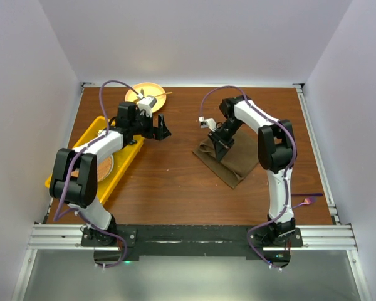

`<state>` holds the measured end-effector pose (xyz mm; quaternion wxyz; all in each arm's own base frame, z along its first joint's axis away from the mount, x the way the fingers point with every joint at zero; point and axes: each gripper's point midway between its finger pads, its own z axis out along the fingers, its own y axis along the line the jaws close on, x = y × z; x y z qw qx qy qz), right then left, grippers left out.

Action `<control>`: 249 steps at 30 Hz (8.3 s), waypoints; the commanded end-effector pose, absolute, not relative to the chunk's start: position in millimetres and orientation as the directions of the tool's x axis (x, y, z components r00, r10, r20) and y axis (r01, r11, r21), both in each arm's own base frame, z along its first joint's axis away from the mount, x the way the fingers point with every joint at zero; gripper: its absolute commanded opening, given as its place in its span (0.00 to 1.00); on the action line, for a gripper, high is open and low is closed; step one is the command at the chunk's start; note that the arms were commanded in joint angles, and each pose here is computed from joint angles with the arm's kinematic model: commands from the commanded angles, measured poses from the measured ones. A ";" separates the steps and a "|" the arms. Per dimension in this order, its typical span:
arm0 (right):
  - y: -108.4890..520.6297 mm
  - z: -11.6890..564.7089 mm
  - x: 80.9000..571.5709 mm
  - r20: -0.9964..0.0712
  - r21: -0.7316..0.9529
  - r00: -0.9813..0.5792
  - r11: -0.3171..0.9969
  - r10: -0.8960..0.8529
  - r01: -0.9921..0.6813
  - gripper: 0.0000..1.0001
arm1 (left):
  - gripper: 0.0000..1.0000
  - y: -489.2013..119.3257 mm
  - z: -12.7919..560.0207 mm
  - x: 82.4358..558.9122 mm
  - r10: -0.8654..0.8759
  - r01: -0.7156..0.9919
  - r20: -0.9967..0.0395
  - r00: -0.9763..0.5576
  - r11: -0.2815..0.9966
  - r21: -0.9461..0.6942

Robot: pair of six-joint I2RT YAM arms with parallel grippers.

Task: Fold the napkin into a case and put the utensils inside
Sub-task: Fold the rectangle-folded napkin at the center of the board, then move the square-folded napkin to the center of the board, then rotate the square-folded napkin at the center of the board, then smooth out the square-folded napkin at the center of the board.

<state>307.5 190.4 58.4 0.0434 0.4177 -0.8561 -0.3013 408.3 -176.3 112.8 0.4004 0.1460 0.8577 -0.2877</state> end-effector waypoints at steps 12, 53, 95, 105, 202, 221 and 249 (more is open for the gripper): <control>190.7 111.5 330.1 -0.243 0.654 -0.815 0.532 -0.526 -0.538 0.45 | 1.00 -191.6 126.6 415.4 0.097 0.602 -0.816 -0.570 0.725 -0.334; 166.4 106.2 375.8 -0.439 0.440 -0.631 0.460 -0.639 -0.771 0.40 | 0.29 -272.7 97.2 351.5 0.497 0.939 -0.837 -0.228 0.338 -0.056; 68.6 108.7 376.9 -0.275 0.589 -0.948 0.750 -0.162 -0.300 0.45 | 0.42 -363.9 86.2 278.5 0.677 1.000 -0.735 0.020 -0.004 0.023; 59.1 63.5 340.0 -0.161 0.609 -0.985 0.780 -0.058 -0.145 0.42 | 0.53 -370.2 53.7 272.0 0.734 0.988 -0.661 0.154 -0.104 0.115; 41.1 41.8 319.9 -0.069 0.610 -0.998 0.791 0.008 -0.036 0.40 | 0.24 -347.1 36.1 254.4 0.597 0.845 -0.629 0.497 -0.497 0.196; 37.9 45.9 323.8 -0.084 0.608 -0.996 0.792 0.002 -0.050 0.44 | 0.00 -339.3 89.5 269.9 0.597 0.880 -0.665 0.450 -0.426 0.213; 78.4 97.1 377.7 -0.262 0.731 -0.965 0.653 0.001 -0.197 0.45 | 0.50 -329.0 136.1 311.3 0.484 1.000 -0.875 -0.008 -0.014 -0.017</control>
